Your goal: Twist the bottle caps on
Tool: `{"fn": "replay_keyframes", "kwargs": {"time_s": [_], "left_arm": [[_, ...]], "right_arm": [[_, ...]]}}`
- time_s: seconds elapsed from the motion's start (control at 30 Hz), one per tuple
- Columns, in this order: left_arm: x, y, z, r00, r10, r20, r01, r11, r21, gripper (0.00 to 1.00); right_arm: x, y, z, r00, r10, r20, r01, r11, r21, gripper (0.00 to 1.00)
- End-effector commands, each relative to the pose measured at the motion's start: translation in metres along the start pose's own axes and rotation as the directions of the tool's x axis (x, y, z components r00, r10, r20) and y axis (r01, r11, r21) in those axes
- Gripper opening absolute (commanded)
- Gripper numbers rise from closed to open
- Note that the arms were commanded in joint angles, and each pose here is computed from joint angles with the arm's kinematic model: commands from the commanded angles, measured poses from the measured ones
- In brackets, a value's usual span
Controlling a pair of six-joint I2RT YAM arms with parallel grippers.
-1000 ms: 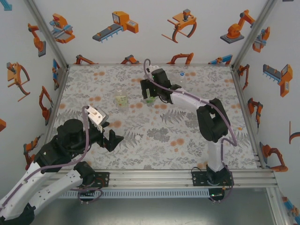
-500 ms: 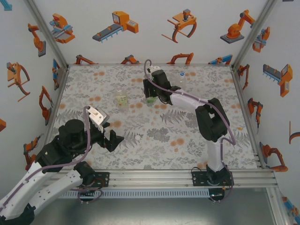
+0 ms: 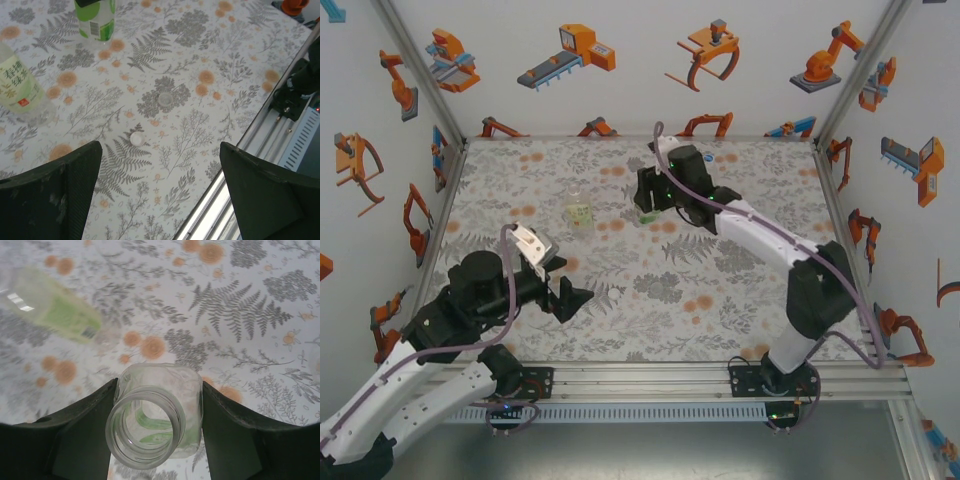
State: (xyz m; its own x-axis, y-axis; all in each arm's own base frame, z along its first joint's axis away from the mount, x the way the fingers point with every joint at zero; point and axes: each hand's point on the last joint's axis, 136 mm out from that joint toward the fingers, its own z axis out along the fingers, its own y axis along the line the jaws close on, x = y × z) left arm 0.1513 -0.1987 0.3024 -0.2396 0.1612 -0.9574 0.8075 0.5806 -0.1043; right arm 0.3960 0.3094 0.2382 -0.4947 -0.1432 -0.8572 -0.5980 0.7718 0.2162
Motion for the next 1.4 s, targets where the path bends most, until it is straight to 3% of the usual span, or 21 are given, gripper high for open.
{"fn": "replay_keyframes", "kwargs": {"time_s": [0.0, 0.17, 0.33, 0.5, 0.77, 1.0, 1.17, 1.37], "left_arm": [[-0.017, -0.014, 0.003, 0.996, 0.016, 0.089, -0.023, 0.996, 0.084, 0.92], [-0.030, -0.023, 0.001, 0.986, 0.027, 0.162, -0.049, 0.990, 0.136, 0.92], [-0.042, -0.038, -0.004, 0.968, 0.052, 0.247, -0.104, 0.973, 0.206, 0.92], [-0.047, -0.048, -0.003, 0.956, 0.087, 0.279, -0.161, 0.954, 0.254, 0.99], [-0.039, -0.075, 0.019, 0.979, 0.068, 0.195, -0.151, 0.881, 0.449, 1.00], [-0.038, -0.084, 0.025, 0.983, 0.057, 0.175, -0.140, 0.850, 0.508, 0.83], [-0.038, -0.084, 0.025, 0.983, 0.076, 0.167, -0.152, 0.850, 0.504, 0.67], [-0.037, -0.082, 0.026, 0.983, 0.088, 0.163, -0.158, 0.854, 0.496, 0.57]], "right_arm": [[0.011, 0.043, -0.034, 0.999, -0.028, -0.029, 0.021, 0.979, -0.203, 0.40], [0.015, 0.103, -0.094, 0.996, -0.084, 0.020, 0.084, 0.875, -0.477, 0.31], [0.016, 0.149, -0.145, 0.990, -0.101, 0.103, 0.144, 0.750, -0.645, 0.27], [0.014, 0.188, -0.178, 0.985, -0.103, 0.138, 0.172, 0.645, -0.744, 0.26], [-0.008, 0.233, -0.205, 0.969, -0.096, 0.229, 0.246, 0.516, -0.821, 0.25], [-0.016, 0.245, -0.212, 0.961, -0.097, 0.260, 0.274, 0.475, -0.836, 0.25], [-0.014, 0.245, -0.210, 0.963, -0.098, 0.253, 0.268, 0.481, -0.835, 0.25], [-0.014, 0.243, -0.211, 0.963, -0.099, 0.251, 0.266, 0.498, -0.825, 0.28]]}}
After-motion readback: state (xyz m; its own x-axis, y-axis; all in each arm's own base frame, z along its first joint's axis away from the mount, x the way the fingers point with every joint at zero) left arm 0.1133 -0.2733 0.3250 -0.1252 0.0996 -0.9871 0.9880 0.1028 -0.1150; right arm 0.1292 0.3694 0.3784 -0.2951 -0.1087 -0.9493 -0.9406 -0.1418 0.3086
